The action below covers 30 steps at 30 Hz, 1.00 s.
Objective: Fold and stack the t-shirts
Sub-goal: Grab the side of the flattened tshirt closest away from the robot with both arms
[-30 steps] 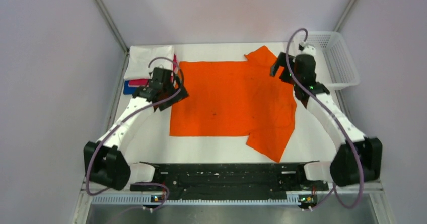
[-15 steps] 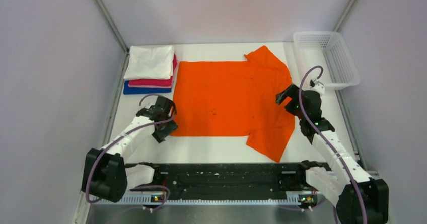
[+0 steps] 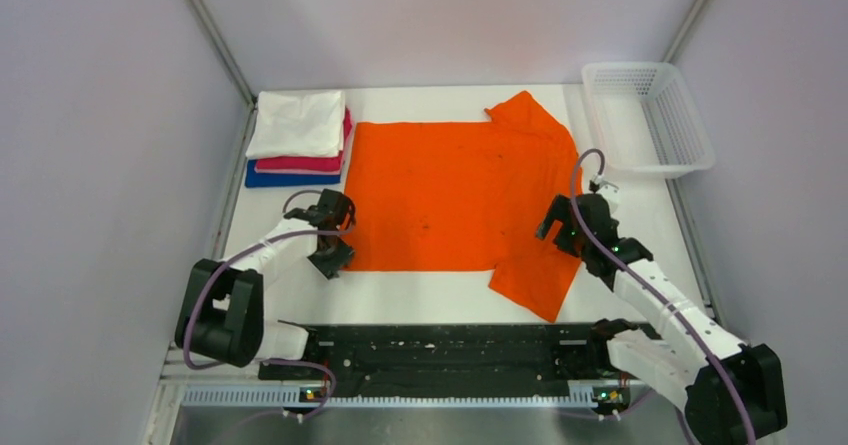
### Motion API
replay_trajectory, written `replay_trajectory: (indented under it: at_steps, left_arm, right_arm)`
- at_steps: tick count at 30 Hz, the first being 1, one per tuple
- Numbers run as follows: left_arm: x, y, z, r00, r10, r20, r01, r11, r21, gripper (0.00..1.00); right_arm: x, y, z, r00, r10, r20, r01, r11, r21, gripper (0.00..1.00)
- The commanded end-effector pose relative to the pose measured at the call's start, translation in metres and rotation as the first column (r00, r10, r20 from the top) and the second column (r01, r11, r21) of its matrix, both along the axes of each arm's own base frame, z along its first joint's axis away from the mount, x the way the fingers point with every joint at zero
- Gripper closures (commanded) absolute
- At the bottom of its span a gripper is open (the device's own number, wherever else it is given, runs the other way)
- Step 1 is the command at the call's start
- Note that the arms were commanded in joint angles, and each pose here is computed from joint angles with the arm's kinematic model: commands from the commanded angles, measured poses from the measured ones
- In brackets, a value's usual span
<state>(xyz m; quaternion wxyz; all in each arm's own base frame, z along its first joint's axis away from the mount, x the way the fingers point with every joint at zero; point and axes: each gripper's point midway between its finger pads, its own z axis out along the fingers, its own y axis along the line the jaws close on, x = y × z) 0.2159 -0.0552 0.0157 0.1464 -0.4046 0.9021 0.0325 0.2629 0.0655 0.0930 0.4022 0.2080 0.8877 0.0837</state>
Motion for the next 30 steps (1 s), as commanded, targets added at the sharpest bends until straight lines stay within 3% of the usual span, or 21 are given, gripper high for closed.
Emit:
replay_trajectory:
  at_steps: [1, 4, 6, 7, 13, 20, 30]
  left_arm:
    - [0.013, -0.002, -0.01, 0.999, 0.022, 0.031, -0.022, 1.0, -0.006, 0.63]
    - [0.02, -0.003, -0.01, 0.999, 0.01, 0.031, -0.01, 1.0, 0.001, 0.79]
    - [0.025, -0.004, -0.011, 1.0, 0.0, 0.026, 0.0, 1.0, 0.003, 0.98]
    - [0.027, -0.004, -0.011, 1.0, -0.011, 0.025, 0.011, 1.0, 0.005, 1.0]
    - [0.031, 0.0, -0.009, 0.999, -0.034, 0.041, 0.033, 0.999, 0.034, 1.0]
    - [0.028, 0.013, 0.011, 0.995, -0.06, 0.077, 0.053, 0.994, 0.092, 1.0]
    - [0.022, 0.011, 0.012, 0.994, -0.055, 0.089, 0.049, 0.996, 0.07, 1.0]
  right_arm:
    - [-0.017, 0.001, 0.001, 0.997, 0.015, -0.07, -0.02, 0.997, -0.07, 0.01]
    - [-0.032, 0.011, -0.004, 0.991, 0.053, -0.123, -0.063, 0.995, -0.079, 0.03]
    - [-0.045, 0.02, -0.008, 0.982, 0.081, -0.169, -0.096, 0.992, -0.081, 0.04]
    - [-0.051, 0.027, -0.01, 0.976, 0.103, -0.193, -0.12, 0.99, -0.079, 0.04]
    - [-0.091, 0.062, -0.038, 0.912, 0.184, -0.366, -0.223, 0.972, -0.068, 0.15]
    - [-0.126, 0.057, -0.061, 0.848, 0.139, -0.511, -0.254, 0.953, -0.162, 0.25]
    - [-0.128, 0.062, -0.092, 0.837, 0.153, -0.526, -0.264, 0.954, -0.143, 0.36]
